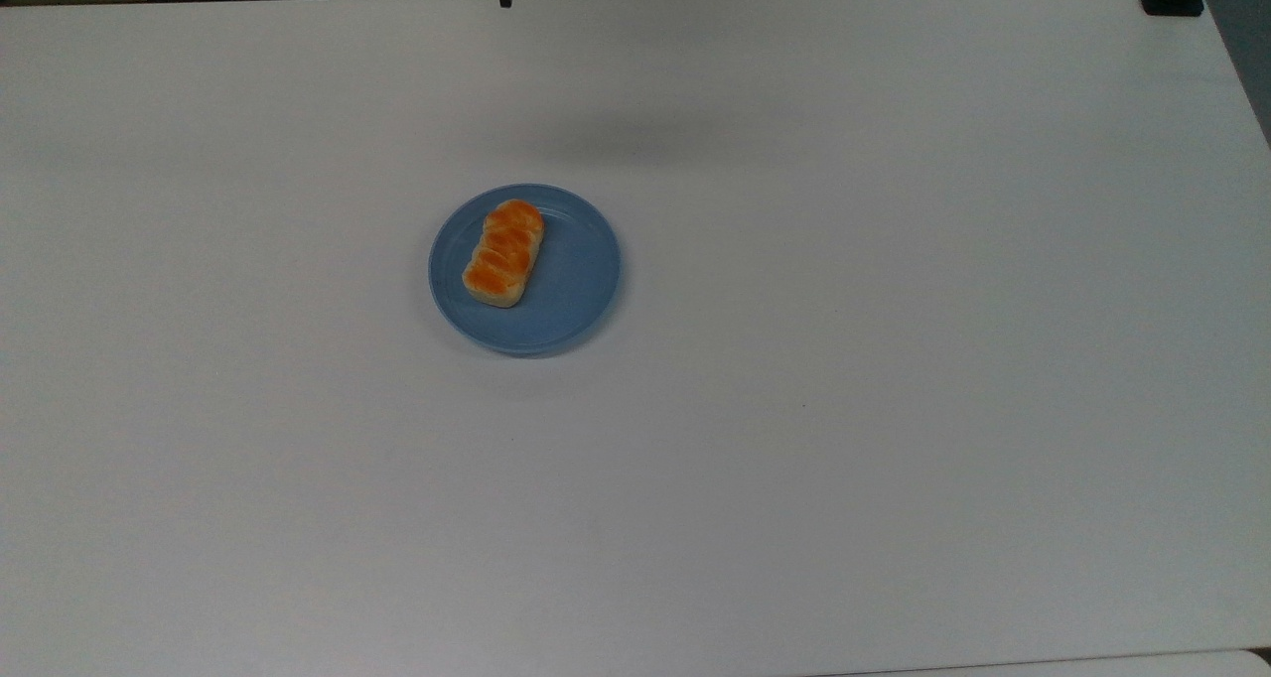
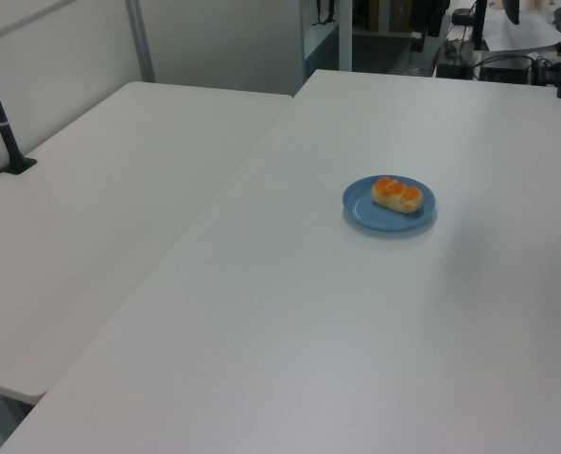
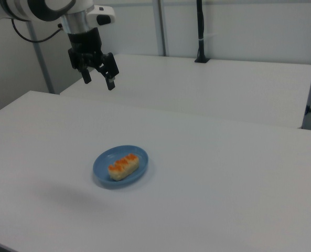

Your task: Put the bread on a plate

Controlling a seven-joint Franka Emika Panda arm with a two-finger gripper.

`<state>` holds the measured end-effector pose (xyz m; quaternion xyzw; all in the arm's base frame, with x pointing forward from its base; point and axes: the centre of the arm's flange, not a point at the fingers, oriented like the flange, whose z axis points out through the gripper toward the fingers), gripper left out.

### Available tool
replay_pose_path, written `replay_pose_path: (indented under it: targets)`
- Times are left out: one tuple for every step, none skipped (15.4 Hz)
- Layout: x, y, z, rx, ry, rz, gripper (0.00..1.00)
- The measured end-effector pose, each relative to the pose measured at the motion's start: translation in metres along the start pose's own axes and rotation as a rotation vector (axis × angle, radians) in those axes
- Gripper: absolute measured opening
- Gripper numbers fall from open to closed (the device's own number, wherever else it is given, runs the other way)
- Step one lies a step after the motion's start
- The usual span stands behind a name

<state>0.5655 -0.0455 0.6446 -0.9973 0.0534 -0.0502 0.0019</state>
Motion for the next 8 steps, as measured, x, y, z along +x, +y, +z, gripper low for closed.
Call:
replay_pose_path:
  targets:
    - [0.0000,0.0024,-0.0002,0.000,0.000,0.004,1.00]
    - [-0.0001,0.0041,-0.0004,-0.001,0.001,0.007,1.00]
    - [-0.0001,0.0054,-0.0005,-0.001,0.001,0.009,1.00]
    - [0.0000,0.0059,-0.0004,-0.001,0.001,0.010,1.00]
    - [0.0000,0.0059,-0.0005,-0.001,0.001,0.010,1.00]
    - [0.0000,0.0059,-0.0005,-0.001,0.001,0.010,1.00]
    - [0.0000,0.0059,-0.0005,-0.001,0.001,0.010,1.00]
    - [0.0000,0.0059,-0.0003,-0.001,0.001,0.010,1.00]
